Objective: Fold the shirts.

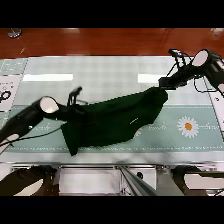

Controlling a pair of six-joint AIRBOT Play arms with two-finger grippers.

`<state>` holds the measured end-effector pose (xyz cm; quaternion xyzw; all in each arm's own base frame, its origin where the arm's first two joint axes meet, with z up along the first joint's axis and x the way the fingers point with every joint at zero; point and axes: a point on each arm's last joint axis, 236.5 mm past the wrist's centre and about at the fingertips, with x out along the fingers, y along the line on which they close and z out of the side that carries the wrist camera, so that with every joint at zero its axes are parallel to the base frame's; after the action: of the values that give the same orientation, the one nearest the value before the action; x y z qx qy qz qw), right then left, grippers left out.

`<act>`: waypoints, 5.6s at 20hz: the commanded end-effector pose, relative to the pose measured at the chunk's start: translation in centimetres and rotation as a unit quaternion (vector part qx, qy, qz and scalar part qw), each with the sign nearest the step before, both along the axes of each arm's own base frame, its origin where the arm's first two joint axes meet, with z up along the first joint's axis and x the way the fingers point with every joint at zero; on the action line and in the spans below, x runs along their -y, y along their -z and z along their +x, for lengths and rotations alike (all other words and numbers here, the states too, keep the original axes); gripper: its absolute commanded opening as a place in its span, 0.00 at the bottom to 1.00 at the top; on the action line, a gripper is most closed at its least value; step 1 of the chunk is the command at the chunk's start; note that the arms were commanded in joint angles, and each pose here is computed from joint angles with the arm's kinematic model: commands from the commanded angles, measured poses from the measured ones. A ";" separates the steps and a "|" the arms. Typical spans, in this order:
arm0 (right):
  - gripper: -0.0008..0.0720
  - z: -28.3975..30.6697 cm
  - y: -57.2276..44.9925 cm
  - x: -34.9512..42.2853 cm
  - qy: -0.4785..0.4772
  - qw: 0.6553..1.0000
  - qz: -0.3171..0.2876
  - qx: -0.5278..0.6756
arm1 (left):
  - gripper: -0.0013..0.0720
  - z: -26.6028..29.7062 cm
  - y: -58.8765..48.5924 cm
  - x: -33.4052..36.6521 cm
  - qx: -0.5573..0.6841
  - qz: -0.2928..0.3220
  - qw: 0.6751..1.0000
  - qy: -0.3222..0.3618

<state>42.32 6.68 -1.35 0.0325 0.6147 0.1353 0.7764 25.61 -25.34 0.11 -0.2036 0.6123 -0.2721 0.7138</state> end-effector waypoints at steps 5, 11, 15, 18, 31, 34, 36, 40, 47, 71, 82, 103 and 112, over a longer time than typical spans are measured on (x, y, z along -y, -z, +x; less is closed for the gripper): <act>0.07 3.3 -18.7 -2.7 0.009 0.965 0.076 0.251 | 0.05 5.2 -39.4 -5.8 0.480 -0.085 0.871 -0.063; 0.07 -10.4 -56.3 2.6 0.066 0.715 0.023 0.696 | 0.05 -7.6 -61.1 -19.7 0.735 0.041 0.635 -0.235; 0.07 -20.2 -61.6 7.5 0.120 0.653 -0.078 0.744 | 0.05 -10.5 -58.1 -23.5 0.693 0.125 0.645 -0.295; 0.07 -22.2 -59.0 11.8 0.174 0.679 -0.160 0.695 | 0.05 -8.7 -50.3 -23.2 0.585 0.166 0.747 -0.266; 0.07 1.3 -36.7 6.6 0.047 0.902 -0.132 0.409 | 0.05 0.2 -22.9 -19.3 0.243 0.138 0.947 -0.161; 0.07 7.6 -25.9 2.8 0.000 0.951 -0.067 0.301 | 0.05 1.9 -16.6 -18.3 0.192 0.102 0.960 -0.174; 0.07 9.3 -19.3 1.7 -0.013 0.974 -0.048 0.223 | 0.05 2.5 -12.1 -18.0 0.161 0.086 0.964 -0.192; 0.07 8.3 -9.3 1.5 -0.035 0.996 -0.047 0.073 | 0.05 0.5 -3.5 -18.0 0.072 0.093 0.972 -0.201; 0.61 5.6 -10.8 2.2 -0.033 0.998 -0.029 0.042 | 0.05 -2.0 0.7 -17.8 0.026 0.104 0.978 -0.179; 0.69 -17.6 5.7 -5.3 0.290 0.907 0.306 0.007 | 0.05 -0.2 -0.9 -16.2 0.077 0.063 0.981 -0.166; 0.69 -13.2 6.6 -11.1 0.252 0.929 0.268 0.033 | 0.05 -0.1 -0.9 -16.2 0.078 0.063 0.981 -0.167; 0.44 -12.8 7.9 -14.5 0.213 0.942 0.260 -0.004 | 0.05 0.1 -1.0 -16.3 0.082 0.064 0.980 -0.170; 0.07 -9.0 -0.9 -17.2 0.111 0.943 0.281 0.139 | 0.05 3.2 -5.4 -15.9 0.137 0.015 0.969 -0.207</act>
<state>31.93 22.65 -5.51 0.3445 0.4836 0.1523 0.7901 26.93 -9.03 2.56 -0.2456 0.5002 -0.1245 0.8209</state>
